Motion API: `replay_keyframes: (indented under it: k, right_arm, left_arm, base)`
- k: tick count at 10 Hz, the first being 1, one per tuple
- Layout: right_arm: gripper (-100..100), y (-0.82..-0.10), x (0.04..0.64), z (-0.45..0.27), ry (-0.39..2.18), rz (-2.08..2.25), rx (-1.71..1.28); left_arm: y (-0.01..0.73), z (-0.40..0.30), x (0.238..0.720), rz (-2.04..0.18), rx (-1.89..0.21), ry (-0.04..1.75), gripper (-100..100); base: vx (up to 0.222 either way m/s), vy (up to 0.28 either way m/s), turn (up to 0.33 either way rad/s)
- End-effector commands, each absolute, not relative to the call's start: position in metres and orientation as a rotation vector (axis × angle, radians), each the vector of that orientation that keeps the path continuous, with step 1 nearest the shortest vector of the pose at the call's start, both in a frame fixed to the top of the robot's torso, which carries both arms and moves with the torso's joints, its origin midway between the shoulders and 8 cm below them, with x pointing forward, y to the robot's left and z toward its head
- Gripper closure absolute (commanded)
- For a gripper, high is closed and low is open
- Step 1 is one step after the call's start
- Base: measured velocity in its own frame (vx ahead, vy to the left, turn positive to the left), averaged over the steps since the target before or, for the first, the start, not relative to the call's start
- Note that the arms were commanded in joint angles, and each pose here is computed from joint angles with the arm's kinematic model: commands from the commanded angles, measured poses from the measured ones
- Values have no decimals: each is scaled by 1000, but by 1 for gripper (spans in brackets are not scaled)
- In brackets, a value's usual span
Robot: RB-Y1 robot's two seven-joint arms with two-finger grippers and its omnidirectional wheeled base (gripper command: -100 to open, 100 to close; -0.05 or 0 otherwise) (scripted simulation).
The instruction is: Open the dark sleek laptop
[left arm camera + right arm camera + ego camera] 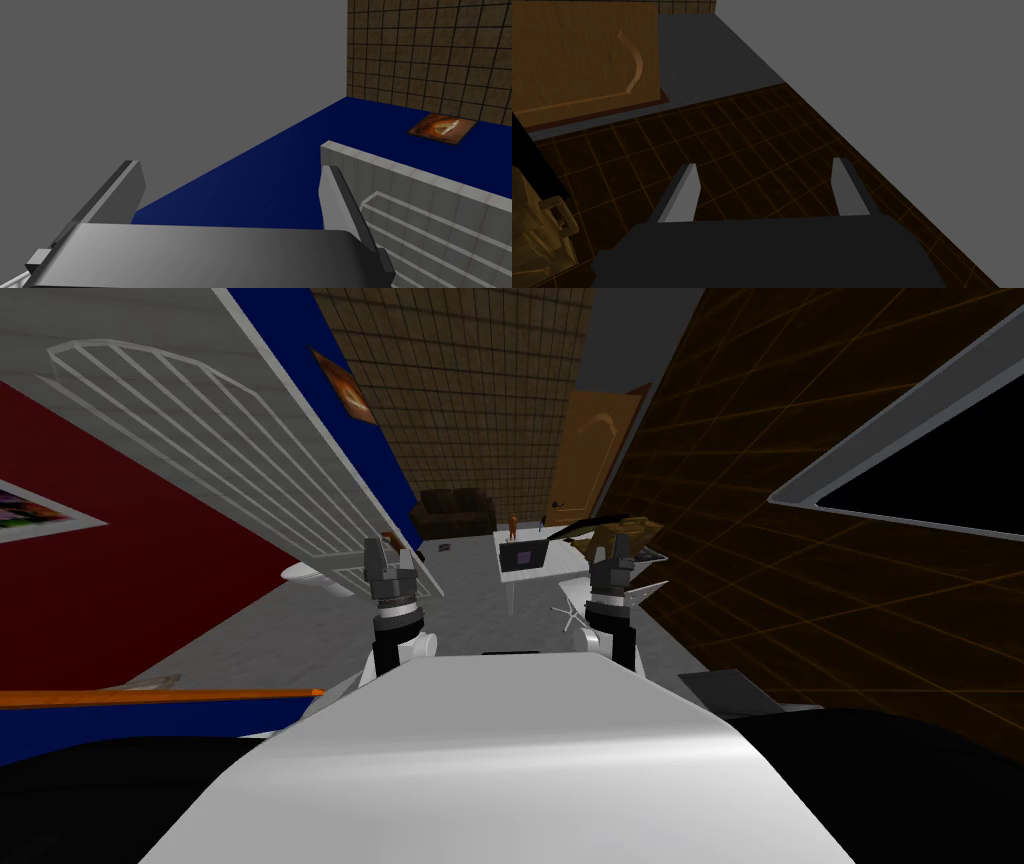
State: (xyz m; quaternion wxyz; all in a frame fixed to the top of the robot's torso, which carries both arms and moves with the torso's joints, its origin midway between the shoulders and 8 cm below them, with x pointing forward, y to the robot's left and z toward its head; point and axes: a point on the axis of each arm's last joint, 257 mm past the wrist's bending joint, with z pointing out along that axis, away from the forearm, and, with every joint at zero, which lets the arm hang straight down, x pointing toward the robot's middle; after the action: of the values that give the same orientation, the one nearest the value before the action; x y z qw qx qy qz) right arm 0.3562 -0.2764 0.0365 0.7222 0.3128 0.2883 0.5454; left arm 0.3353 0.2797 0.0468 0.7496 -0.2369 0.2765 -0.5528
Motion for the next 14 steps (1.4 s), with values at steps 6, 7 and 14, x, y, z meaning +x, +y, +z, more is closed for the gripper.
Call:
replay_keyframes:
  k: [6, 7, 14]
  right_arm:
    - [0, -276, 356, 37, 636, 1205, 690]
    - [0, -276, 356, 37, 636, 1205, 690]
    - [-100, -258, 356, 32, 784, 1131, 533]
  left_arm:
    - [280, 47, 335, -1208, -517, 604, 0]
    - [280, 47, 335, -1208, -517, 604, 0]
    - [280, 47, 335, -1208, -518, 604, 0]
  base:
    - [0, 0, 0]
    - [0, 0, 0]
    - [34, 40, -14]
